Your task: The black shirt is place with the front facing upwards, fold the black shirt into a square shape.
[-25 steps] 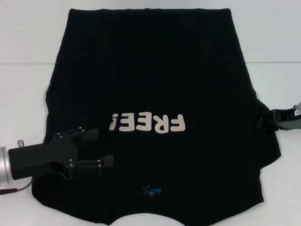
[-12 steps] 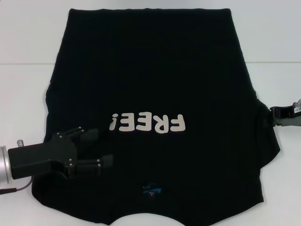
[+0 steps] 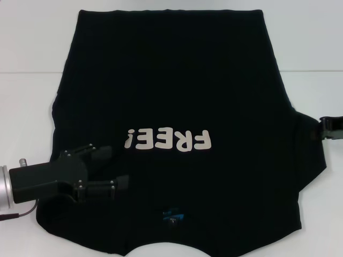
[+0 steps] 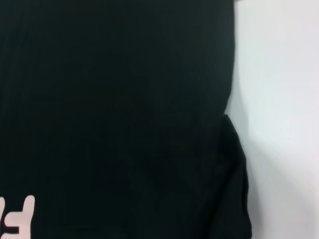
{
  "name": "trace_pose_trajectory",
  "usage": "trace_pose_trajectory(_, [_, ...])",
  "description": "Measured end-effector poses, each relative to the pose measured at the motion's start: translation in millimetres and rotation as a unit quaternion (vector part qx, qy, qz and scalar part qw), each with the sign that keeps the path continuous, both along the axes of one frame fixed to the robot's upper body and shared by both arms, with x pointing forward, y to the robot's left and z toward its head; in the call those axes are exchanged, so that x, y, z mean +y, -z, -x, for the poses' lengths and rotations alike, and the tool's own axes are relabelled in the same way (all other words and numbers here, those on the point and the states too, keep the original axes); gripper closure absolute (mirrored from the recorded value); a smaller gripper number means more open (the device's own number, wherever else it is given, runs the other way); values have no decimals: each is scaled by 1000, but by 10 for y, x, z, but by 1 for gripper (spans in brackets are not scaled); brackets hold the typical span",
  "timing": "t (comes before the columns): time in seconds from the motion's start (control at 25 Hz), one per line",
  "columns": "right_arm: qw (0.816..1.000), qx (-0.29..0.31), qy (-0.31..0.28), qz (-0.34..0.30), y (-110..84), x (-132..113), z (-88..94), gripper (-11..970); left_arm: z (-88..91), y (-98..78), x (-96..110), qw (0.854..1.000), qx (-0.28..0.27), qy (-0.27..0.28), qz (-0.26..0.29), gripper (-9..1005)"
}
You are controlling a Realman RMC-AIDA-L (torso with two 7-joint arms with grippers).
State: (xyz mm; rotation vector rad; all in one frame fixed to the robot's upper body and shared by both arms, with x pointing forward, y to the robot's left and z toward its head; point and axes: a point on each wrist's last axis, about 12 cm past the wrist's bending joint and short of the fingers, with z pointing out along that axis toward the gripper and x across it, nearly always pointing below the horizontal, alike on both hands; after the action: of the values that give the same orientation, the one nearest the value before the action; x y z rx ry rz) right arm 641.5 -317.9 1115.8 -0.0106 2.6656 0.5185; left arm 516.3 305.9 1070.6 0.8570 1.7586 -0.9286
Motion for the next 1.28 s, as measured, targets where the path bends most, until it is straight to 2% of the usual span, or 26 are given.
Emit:
trace_pose_trajectory(0.44, [999,-23,9,-27,-296,-319,100,909,-8,-3,-6,1000,0,1,-1,46])
trace_pose_trajectory(0.68, [998,-40,-6,-39,-420,-332,92,903,-8,-2,-4,1000,1,1,-1,46])
trace_pose_trajectory(0.84, [998,-40,-36,-36,-443,-173,29,898,-10,-4,0,1000,3,0,-1,46])
trace_pose_trajectory(1.28, [989,-31,-137,-39,-387,542,-104,886,-14,-12,0,1000,7,-2,4,47])
